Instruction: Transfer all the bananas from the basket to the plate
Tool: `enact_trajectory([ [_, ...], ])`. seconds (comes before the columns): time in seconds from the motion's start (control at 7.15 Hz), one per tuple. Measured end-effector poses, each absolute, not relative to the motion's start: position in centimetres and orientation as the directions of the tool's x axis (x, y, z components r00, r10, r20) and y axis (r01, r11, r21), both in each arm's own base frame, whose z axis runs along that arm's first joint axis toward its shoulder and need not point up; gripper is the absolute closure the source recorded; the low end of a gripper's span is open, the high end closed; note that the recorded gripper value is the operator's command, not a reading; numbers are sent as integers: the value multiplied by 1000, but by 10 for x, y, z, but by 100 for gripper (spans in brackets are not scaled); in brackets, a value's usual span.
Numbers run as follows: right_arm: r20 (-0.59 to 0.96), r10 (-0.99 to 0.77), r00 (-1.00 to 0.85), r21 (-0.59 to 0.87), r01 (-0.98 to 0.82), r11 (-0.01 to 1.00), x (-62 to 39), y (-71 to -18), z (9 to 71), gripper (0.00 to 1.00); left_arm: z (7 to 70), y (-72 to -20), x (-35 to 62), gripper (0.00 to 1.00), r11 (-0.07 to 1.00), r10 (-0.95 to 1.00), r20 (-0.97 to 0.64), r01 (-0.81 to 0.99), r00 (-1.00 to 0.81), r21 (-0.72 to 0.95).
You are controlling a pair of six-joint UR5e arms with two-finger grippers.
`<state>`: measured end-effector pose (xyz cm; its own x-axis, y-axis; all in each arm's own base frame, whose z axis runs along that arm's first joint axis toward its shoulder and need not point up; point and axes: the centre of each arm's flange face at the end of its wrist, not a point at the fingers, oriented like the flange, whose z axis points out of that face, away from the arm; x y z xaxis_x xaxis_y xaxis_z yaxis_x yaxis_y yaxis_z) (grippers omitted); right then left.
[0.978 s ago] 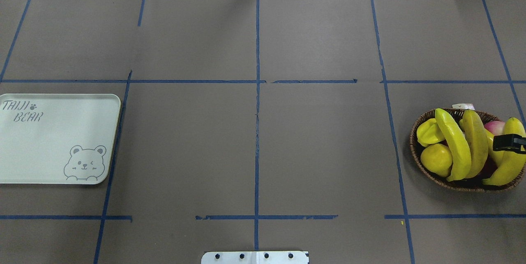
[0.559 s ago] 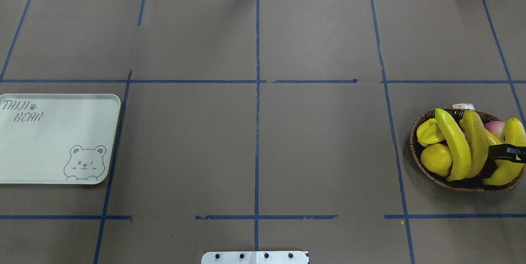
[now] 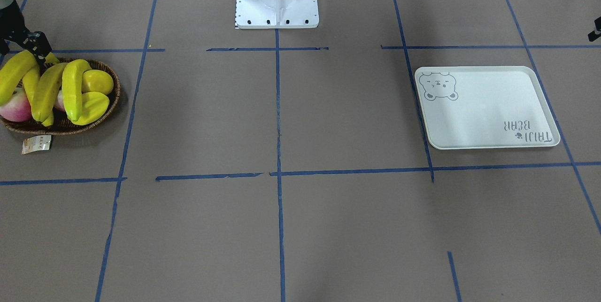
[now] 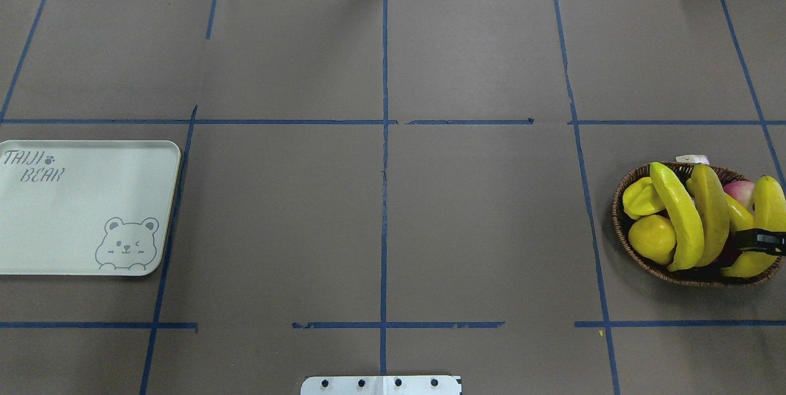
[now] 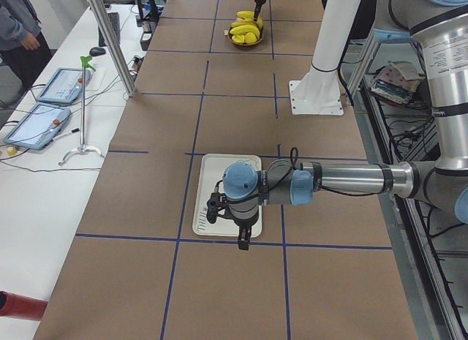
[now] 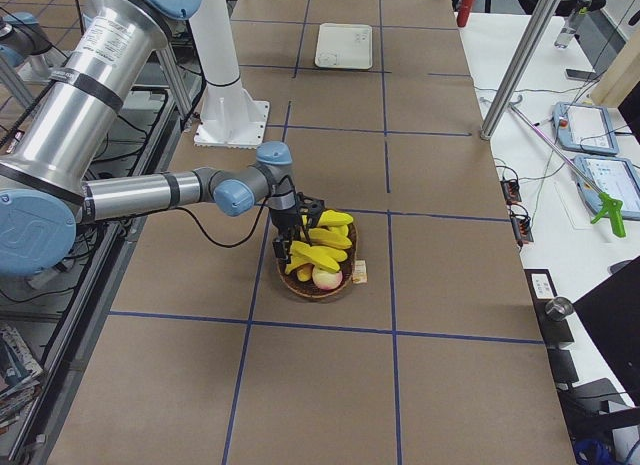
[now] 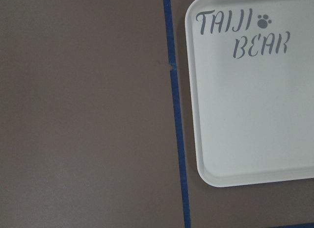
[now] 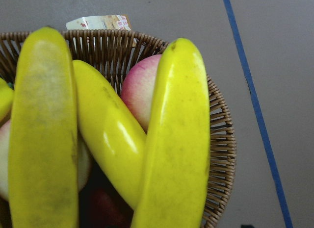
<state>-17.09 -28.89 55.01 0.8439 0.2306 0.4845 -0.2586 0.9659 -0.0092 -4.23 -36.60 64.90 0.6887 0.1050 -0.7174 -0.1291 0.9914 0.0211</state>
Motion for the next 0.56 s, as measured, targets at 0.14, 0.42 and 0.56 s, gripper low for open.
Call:
enact_trajectory([
  [0.14,484,227,845,-10,-255,967,-173,-289,551,51,649,-366,-42,0,991,104,-717,-129,689,20],
  [0.42,483,223,847,-11,-249,968,-175,-289,552,79,649,-366,-42,0,991,102,-718,-129,689,18],
  [0.56,483,223,847,-11,-249,968,-176,-289,552,84,650,-366,-42,0,992,101,-718,-129,689,16],
])
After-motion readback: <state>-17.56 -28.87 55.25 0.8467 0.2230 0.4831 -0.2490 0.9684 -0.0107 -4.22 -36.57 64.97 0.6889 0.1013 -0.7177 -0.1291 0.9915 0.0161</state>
